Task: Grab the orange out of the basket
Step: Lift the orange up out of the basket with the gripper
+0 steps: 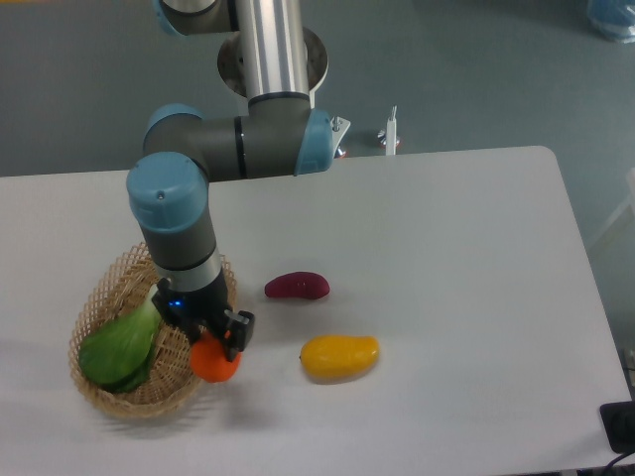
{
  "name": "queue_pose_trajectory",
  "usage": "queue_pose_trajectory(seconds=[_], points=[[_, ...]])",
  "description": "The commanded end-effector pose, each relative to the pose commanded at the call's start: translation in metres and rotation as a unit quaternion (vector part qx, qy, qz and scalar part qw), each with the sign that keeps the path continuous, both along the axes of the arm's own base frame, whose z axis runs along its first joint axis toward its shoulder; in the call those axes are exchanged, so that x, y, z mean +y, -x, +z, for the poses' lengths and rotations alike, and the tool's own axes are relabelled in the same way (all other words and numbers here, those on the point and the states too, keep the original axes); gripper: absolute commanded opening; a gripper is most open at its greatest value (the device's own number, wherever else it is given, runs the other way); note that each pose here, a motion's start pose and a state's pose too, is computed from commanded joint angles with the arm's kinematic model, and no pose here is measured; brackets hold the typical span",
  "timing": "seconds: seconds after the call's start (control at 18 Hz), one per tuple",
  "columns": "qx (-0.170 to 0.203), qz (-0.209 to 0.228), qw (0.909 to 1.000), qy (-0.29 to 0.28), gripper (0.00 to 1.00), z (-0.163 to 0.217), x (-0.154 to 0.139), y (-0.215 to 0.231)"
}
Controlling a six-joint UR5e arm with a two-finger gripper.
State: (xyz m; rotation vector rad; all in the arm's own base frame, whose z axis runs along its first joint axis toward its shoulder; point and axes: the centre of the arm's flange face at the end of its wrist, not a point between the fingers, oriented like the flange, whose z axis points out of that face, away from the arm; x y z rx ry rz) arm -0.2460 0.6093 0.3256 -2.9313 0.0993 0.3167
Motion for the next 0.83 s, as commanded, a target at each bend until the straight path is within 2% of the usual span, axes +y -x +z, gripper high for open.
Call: queue_pose_trajectory(seconds=[0.17,0.33,0.39,0.56,0.61,0.83], points=[[0.009,0.001,0.9999,0.009,0.32,-0.003,-0.017,0.056],[0.024,-0.022,0.9993,0.018,0.32,0.006,-0.036,0.102],[0.031,-0.035,0.9987,0.02,0.32,0.012,-0.037,0.11],[0.018,-0.034,0.9985,0.039,0.33,0.015,-0.054,0.132],[0.021,-0.046,0.9978,0.044,0.33,0.015,-0.064,0.146],[0.017,-0.074,0.995,0.065,0.33,-0.001,-0.095,0.185]])
